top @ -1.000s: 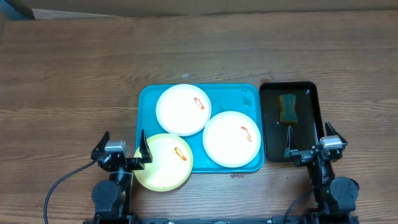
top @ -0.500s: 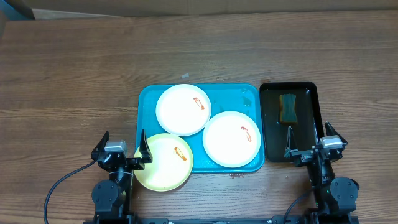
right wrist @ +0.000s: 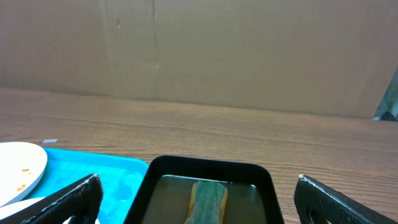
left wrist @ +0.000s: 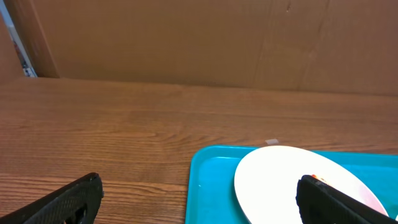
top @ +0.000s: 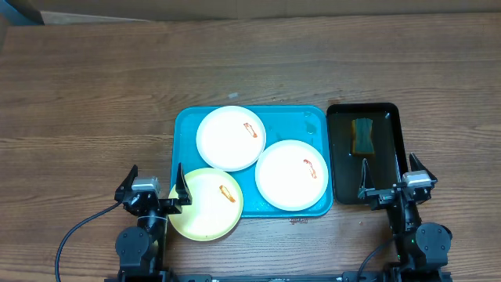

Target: Clean dirty plates on tray and stack at the side

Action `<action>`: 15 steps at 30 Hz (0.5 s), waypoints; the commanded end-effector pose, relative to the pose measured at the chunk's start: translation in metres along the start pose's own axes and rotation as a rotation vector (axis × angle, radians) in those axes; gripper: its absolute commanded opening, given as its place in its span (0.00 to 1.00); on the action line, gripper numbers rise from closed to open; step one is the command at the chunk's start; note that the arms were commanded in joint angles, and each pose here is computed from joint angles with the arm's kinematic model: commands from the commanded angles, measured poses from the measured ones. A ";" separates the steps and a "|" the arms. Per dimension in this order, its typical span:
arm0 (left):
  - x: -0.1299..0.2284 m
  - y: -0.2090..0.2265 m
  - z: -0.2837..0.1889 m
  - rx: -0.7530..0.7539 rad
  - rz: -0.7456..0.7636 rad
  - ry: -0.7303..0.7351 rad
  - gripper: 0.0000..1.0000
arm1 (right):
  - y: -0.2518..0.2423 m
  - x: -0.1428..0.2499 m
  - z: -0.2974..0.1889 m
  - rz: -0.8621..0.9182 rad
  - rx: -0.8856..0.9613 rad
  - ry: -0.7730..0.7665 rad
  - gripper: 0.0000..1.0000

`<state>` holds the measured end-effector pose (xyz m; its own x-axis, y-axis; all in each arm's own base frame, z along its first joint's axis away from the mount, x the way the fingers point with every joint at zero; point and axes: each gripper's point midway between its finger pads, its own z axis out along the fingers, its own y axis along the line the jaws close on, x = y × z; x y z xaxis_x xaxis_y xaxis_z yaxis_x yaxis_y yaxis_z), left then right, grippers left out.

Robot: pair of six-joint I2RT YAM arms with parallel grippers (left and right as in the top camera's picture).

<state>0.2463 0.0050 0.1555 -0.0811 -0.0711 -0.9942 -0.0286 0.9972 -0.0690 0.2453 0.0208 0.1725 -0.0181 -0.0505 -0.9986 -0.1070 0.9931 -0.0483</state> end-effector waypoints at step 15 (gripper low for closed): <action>-0.040 -0.050 -0.018 0.284 -0.058 -0.045 1.00 | 0.000 0.002 0.000 -0.004 0.002 -0.002 1.00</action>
<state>0.2435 -0.0249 0.1650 -0.0764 -0.0798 -0.9939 0.1453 0.9853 -0.0903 0.2453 0.0206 0.1725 -0.0181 -0.0509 -0.9985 -0.1063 0.9931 -0.0487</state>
